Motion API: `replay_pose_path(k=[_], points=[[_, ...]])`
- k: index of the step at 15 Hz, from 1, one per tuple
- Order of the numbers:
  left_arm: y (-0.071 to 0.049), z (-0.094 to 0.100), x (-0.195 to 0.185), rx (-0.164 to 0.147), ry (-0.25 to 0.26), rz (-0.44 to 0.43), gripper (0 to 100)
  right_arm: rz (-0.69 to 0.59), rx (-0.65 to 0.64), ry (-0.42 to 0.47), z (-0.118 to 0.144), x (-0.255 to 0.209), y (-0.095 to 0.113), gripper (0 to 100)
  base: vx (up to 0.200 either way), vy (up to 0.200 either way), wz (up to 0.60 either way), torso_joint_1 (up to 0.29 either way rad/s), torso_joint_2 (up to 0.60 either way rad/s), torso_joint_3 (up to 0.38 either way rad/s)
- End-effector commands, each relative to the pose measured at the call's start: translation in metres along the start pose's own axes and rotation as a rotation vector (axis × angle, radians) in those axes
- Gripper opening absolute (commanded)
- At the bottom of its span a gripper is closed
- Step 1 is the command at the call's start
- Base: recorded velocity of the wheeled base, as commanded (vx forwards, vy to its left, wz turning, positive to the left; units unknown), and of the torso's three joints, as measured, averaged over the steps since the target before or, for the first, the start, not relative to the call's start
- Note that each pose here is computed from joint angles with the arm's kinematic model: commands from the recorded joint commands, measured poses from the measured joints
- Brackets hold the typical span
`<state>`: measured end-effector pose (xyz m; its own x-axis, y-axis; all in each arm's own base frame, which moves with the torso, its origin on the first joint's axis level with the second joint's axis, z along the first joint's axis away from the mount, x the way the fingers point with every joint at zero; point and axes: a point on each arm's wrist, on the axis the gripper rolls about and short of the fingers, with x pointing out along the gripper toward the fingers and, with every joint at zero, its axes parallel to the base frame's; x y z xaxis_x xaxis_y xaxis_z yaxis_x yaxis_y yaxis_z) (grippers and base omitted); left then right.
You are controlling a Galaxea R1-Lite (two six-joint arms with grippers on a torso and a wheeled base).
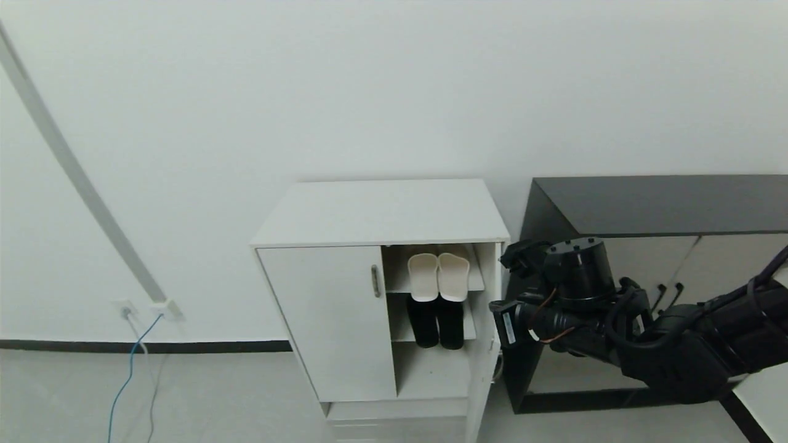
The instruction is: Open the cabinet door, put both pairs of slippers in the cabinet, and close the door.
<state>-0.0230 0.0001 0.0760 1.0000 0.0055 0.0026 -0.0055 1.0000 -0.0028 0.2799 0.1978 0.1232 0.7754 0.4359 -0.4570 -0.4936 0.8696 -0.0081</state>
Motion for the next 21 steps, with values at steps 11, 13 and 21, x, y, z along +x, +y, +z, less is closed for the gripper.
replay_pose_path(k=[11, 13, 21], points=[[0.0, 0.0, 0.0, 0.0, 0.001, 0.001, 0, -0.376, -0.158, 0.115, -0.011, 0.003, -0.053, 0, 0.0, 0.0, 0.0, 0.0, 0.0, 0.0], [0.0, 0.0, 0.0, 0.0, 0.001, 0.001, 0, -0.381, -0.163, 0.151, -0.019, 0.01, -0.056, 0, 0.0, 0.0, 0.0, 0.0, 0.0, 0.0], [0.0, 0.0, 0.0, 0.0, 0.001, 0.001, 0, -0.2, -0.043, 0.06, -0.023, 0.041, -0.026, 0, 0.0, 0.0, 0.0, 0.0, 0.0, 0.0]])
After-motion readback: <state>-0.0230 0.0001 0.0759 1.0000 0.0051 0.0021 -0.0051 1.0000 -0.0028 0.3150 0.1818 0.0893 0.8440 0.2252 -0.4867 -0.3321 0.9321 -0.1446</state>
